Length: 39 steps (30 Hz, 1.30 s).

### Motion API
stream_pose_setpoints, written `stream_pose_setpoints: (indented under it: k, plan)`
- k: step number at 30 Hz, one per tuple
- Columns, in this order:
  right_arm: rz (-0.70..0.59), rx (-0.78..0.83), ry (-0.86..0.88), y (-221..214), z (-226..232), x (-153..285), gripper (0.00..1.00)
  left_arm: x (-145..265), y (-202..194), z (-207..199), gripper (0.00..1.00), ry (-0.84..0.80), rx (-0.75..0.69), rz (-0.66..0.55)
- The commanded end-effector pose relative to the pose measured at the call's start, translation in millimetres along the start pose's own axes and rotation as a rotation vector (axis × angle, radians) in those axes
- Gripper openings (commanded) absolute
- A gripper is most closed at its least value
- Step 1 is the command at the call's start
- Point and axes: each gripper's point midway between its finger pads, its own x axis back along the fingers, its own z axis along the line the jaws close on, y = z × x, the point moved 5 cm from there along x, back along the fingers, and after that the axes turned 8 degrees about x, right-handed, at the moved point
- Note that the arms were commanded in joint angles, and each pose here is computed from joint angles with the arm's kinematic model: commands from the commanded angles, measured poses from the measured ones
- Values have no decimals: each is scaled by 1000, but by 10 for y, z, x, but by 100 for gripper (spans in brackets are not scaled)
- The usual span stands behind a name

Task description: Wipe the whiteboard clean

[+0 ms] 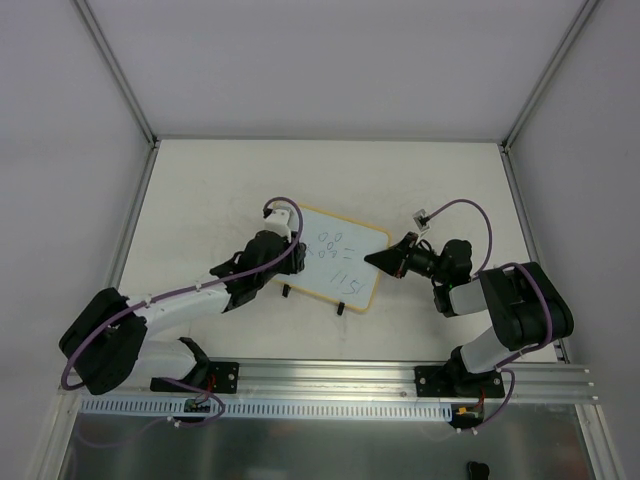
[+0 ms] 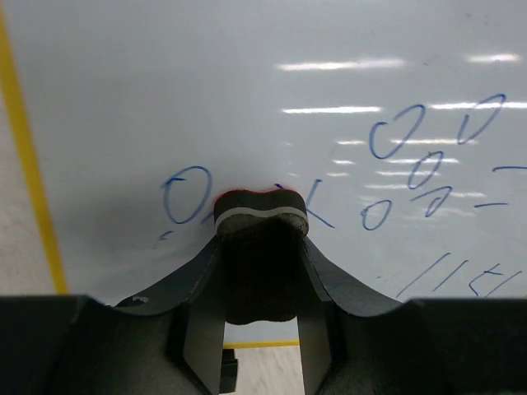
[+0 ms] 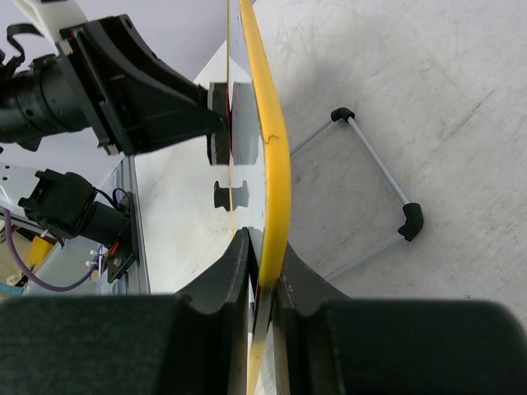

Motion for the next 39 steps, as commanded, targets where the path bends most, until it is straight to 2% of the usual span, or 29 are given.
stream_pose_setpoints:
  k: [1, 8, 13, 19, 24, 28, 33, 39]
  plan:
    - [-105, 290, 25, 206, 0, -45, 0, -45, 46, -294, 0, -43, -9, -51]
    - [-102, 284, 27, 202, 4, -44, 0, -132, -171, -493, 0, -57, -27, -11]
    - [-104, 282, 28, 210, 8, -46, 0, -56, -40, -351, 0, 31, -61, -61]
    - [-103, 279, 28, 205, 9, -44, 0, 65, 141, 89, 0, 110, -12, -88]
    - [-105, 280, 27, 209, 10, -43, 0, 447, 263, -2, 0, 26, 15, -103]
    - [-102, 272, 28, 206, 1, -52, 0, 739, 220, -70, 0, -1, 75, 10]
    - [-100, 266, 29, 203, 0, -54, 0, 959, -184, 4, 0, 83, 184, 267]
    - [-100, 260, 31, 207, 4, -56, 0, 1062, -633, 107, 0, 151, 237, 483]
